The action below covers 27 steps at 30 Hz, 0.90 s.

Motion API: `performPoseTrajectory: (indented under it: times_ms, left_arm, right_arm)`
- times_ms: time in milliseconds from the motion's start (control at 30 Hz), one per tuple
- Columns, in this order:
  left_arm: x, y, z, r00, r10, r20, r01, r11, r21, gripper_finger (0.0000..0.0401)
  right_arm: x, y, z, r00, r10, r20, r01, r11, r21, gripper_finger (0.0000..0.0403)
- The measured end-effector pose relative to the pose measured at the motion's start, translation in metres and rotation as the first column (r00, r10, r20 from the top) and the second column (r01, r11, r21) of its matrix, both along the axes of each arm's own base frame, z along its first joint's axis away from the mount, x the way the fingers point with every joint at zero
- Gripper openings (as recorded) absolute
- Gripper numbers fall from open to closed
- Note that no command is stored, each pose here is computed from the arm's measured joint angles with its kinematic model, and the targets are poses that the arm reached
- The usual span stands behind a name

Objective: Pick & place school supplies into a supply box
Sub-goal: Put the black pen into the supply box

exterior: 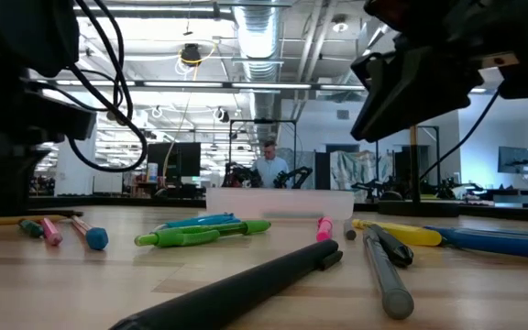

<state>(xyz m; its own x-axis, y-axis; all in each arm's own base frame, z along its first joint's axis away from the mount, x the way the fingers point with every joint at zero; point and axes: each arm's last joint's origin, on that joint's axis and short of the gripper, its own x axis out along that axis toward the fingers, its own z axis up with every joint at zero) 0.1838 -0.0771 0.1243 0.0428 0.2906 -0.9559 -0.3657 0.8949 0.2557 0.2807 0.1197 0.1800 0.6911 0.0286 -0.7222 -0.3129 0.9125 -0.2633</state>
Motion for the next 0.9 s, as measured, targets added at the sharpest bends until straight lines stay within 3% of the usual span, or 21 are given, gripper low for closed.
performPoseTrajectory:
  times_ms: [533,900]
  left_arm:
    - [0.019,0.001,0.018,0.998,0.000,0.062,-0.002,0.999,0.046,0.0019]
    - [0.064,0.024,0.058,0.979,-0.121,0.165,0.110,0.991,0.076,0.0019]
  right_arm:
    - [0.000,0.001,0.000,1.000,-0.005,0.000,0.005,1.000,0.007,0.0077]
    - [-0.003,-0.001,-0.003,0.998,-0.050,-0.043,0.051,0.998,0.029,0.0077]
